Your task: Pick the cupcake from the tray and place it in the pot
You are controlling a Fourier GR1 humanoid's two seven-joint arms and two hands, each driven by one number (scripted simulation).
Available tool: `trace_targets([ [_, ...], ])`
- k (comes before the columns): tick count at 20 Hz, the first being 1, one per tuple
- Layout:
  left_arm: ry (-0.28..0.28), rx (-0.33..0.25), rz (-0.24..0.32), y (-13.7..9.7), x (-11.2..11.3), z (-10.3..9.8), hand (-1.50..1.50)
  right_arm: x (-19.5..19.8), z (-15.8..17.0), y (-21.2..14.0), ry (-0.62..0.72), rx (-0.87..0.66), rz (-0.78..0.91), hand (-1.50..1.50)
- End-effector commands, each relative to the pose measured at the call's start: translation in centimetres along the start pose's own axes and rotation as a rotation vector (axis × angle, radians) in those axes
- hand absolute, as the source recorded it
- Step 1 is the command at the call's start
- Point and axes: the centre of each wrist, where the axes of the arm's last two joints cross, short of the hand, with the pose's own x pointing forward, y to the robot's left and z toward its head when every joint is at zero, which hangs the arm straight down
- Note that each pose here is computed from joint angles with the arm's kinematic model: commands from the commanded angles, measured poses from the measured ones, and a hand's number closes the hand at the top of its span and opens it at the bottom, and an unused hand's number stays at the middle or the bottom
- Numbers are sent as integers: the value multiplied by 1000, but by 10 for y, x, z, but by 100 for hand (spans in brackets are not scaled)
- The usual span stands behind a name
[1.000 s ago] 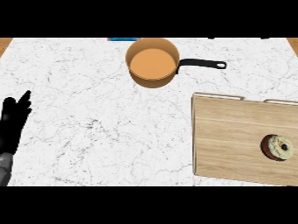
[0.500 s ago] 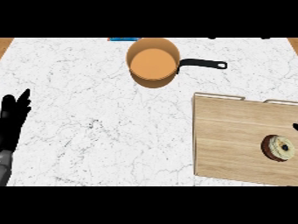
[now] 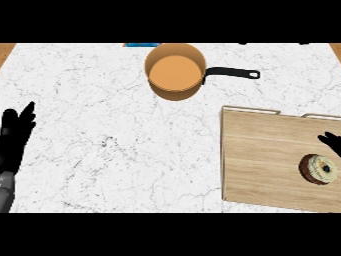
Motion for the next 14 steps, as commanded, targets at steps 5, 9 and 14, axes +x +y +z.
trace_targets([
  [5, 27, -2, 10, 9, 6, -22, 0, -16, -35, 23, -33, -32, -6, -150],
  [9, 5, 12, 6, 3, 4, 1, 0, -6, -36, 28, -5, -14, 40, -150],
  [14, 6, 8, -7, -5, -22, 15, 0, -20, -42, 52, 62, 35, 41, -150],
])
